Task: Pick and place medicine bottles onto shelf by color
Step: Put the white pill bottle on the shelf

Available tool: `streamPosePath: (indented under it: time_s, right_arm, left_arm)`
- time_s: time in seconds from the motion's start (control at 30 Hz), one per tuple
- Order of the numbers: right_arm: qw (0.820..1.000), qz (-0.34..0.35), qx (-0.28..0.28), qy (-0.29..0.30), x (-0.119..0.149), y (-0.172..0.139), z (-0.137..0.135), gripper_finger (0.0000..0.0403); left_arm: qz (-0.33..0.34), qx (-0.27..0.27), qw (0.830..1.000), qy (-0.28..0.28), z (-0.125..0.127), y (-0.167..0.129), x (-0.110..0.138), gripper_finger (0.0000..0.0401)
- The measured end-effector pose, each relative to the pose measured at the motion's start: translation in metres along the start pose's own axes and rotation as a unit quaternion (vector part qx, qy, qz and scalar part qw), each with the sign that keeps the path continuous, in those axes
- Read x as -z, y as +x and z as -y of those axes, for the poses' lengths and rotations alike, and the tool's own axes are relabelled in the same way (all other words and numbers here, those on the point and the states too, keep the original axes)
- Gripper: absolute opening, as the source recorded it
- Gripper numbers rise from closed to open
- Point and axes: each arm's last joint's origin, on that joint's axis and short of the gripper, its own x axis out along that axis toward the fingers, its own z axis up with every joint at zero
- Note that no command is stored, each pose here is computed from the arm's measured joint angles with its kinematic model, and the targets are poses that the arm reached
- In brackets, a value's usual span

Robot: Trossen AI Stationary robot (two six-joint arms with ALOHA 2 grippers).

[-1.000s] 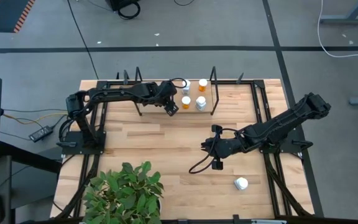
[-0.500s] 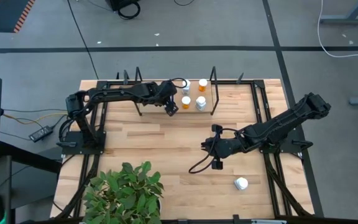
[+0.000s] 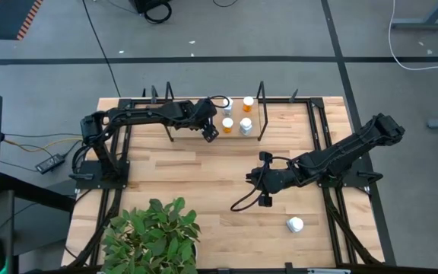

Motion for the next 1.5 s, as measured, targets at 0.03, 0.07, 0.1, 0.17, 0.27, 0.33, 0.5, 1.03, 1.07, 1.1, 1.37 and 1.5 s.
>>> streamPosePath:
  time_s: [0.03,0.07,0.1,0.17,0.27,0.33,0.5,1.03,1.07,1.1,1.37,1.5]
  right_arm:
    - [1.0,0.0,0.0,0.0,0.0,0.0,0.0,0.0045]
    - [1.0,0.0,0.0,0.0,0.0,0.0,0.0,0.0045]
    - [1.0,0.0,0.0,0.0,0.0,0.0,0.0,0.0045]
    - [1.0,0.0,0.0,0.0,0.0,0.0,0.0,0.0045]
    - [1.0,0.0,0.0,0.0,0.0,0.0,0.0,0.0045]
    - [1.0,0.0,0.0,0.0,0.0,0.0,0.0,0.0045]
    - [1.0,-0.002,0.0,0.0,0.0,0.0,0.0,0.0045]
    - [1.0,-0.007,0.002,0.0,0.001,0.0,0.0,0.0045]
    - [1.0,-0.007,0.002,0.002,0.001,0.0,0.0,0.0045]
    - [1.0,-0.008,0.002,0.004,0.001,0.0,0.0,0.0045]
    - [1.0,-0.011,0.014,0.017,0.003,0.0,0.001,0.0045]
    - [0.999,-0.009,0.02,0.029,0.003,0.0,0.002,0.0045]
  left_arm:
    - [0.0,0.0,1.0,0.002,0.0,0.0,0.0,0.0289]
    - [0.0,0.0,1.0,0.003,0.0,0.0,0.0,0.0289]
    - [0.0,0.0,1.0,0.003,0.0,0.0,0.0,0.0289]
    - [0.002,0.001,1.0,0.005,0.0,-0.001,0.0,0.0289]
    - [0.01,-0.002,1.0,0.013,-0.001,-0.004,-0.002,0.0289]
    - [0.02,-0.009,1.0,0.013,-0.001,-0.007,-0.004,0.0289]
    - [0.041,-0.008,0.999,0.016,-0.002,-0.019,-0.007,0.0289]
    - [0.094,-0.008,0.987,0.129,0.037,-0.047,-0.001,0.0288]
    - [0.099,-0.012,0.986,0.133,0.041,-0.049,0.0,0.0288]
    - [0.101,-0.014,0.985,0.138,0.045,-0.051,0.002,0.0288]
    - [0.118,0.022,0.974,0.191,0.083,-0.068,0.018,0.0288]
    - [0.134,0.043,0.968,0.208,0.101,-0.077,0.025,0.0288]
